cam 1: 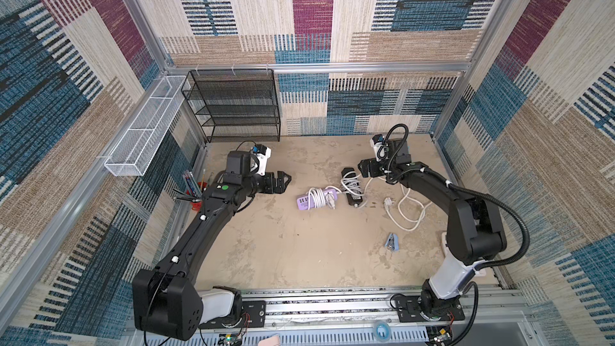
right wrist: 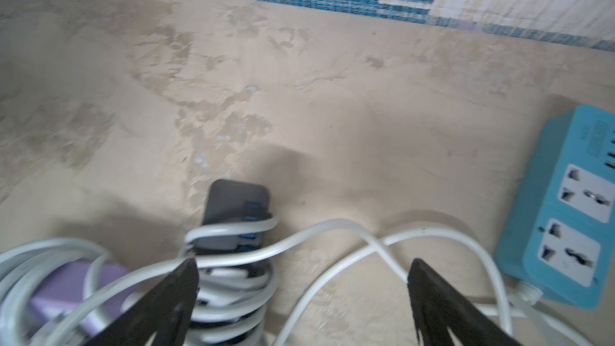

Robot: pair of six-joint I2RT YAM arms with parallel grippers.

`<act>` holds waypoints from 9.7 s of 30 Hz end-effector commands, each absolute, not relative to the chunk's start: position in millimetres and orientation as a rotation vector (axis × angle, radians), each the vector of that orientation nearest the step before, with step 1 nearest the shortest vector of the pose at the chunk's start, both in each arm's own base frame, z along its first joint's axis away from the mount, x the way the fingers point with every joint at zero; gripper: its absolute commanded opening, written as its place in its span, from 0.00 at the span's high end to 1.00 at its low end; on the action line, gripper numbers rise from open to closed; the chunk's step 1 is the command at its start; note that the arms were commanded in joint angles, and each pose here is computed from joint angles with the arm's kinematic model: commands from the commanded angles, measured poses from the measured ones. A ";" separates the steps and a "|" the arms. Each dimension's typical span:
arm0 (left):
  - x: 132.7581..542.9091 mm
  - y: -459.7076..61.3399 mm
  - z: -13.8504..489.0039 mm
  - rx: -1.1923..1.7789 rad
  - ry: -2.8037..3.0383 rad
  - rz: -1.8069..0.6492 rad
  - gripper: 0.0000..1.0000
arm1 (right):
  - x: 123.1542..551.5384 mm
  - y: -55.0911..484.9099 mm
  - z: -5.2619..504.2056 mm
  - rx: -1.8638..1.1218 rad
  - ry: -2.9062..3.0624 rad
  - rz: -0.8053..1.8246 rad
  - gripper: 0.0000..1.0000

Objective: Unwrap the cord wrapped around the power strip
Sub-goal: Pick up the power strip from the center of the board, then remove the plug from the power strip, then unwrap the power cord from the power strip.

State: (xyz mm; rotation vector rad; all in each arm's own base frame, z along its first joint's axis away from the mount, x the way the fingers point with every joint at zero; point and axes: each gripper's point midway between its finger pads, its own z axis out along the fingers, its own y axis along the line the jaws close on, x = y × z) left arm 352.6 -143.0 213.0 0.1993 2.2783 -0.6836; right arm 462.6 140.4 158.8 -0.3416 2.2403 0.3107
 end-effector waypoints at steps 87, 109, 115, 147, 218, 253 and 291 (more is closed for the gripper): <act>382.3 -246.4 278.2 0.524 1.874 -1.152 1.00 | 345.4 204.2 343.8 -0.567 1.747 0.594 0.02; 339.2 -216.1 373.7 0.698 1.750 -0.848 1.00 | 317.6 250.5 379.5 -0.776 1.273 0.377 0.12; 333.7 -215.7 379.8 0.706 1.698 -0.852 1.00 | 314.7 278.6 385.6 -0.840 1.254 0.490 0.19; 312.8 -214.5 398.6 0.734 1.567 -0.865 1.00 | 340.8 301.3 376.6 -0.833 1.322 0.529 0.62; 342.1 -194.8 382.9 0.587 1.610 -0.733 1.00 | 329.4 257.0 386.4 -0.709 1.311 0.533 0.96; 333.9 -200.4 403.4 0.652 1.560 -0.862 1.00 | 281.5 319.2 283.6 -1.080 1.449 0.742 0.91; 293.6 -214.1 433.7 0.793 1.450 -1.024 1.00 | 306.7 270.9 343.2 -0.891 1.349 0.858 0.02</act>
